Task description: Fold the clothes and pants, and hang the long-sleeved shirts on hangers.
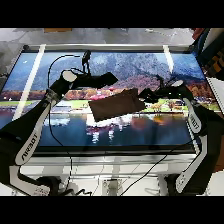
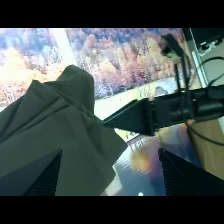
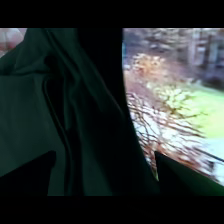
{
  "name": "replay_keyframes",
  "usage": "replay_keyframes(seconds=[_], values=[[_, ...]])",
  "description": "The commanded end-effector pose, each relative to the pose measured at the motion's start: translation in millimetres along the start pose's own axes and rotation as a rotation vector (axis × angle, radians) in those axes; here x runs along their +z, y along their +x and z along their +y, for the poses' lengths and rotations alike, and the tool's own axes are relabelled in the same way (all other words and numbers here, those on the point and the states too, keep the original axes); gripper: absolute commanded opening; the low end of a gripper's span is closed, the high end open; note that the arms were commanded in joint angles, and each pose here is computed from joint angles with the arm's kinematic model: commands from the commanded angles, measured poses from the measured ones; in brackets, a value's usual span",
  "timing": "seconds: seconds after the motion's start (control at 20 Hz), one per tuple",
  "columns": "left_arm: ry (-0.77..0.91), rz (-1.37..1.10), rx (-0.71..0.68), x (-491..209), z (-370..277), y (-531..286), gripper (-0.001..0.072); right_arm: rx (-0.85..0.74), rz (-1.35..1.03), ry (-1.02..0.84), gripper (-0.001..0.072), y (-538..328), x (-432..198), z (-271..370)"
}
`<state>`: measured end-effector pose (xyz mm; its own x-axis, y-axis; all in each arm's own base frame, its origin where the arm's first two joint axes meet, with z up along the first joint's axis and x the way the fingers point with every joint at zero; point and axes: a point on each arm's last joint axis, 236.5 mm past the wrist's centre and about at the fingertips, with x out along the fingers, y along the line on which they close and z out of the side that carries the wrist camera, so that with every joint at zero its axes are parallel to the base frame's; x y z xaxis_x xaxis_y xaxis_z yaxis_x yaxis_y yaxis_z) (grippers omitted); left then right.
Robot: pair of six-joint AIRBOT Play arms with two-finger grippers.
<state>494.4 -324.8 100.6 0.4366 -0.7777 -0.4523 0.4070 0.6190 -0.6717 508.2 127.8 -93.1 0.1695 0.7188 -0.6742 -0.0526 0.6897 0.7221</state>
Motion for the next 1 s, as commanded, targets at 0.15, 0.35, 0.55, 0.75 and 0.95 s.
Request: replay_keyframes(seconds=[0.15, 0.35, 0.55, 0.75, 0.95], values=[[0.094, -0.009, 0.068, 11.1, 31.6, -14.4, 0.0713, 0.026, 0.131, -0.106, 0.0625, 65.5, -39.4, 61.8], [0.070, 0.003, 0.081, 14.7, 49.5, -27.8, 0.0711, -0.081, 0.168, -0.242, 0.0013, 98.6, -57.3, 69.9], [0.121, 0.080, 0.138, 4.4, 69.5, -47.7, 0.0711, -0.077, 0.102, -0.278, 0.0011, 78.8, -36.9, 94.6], [0.257, 0.122, 0.160, 4.7, 47.5, -84.9, 0.0709, -0.125, -0.099, -0.229, 0.0010, -21.3, 21.0, 109.3], [0.432, 0.037, 0.196, 28.6, -1.6, -139.8, 0.0709, -0.362, -0.256, -0.139, 0.0011, -166.1, 35.4, 68.4]])
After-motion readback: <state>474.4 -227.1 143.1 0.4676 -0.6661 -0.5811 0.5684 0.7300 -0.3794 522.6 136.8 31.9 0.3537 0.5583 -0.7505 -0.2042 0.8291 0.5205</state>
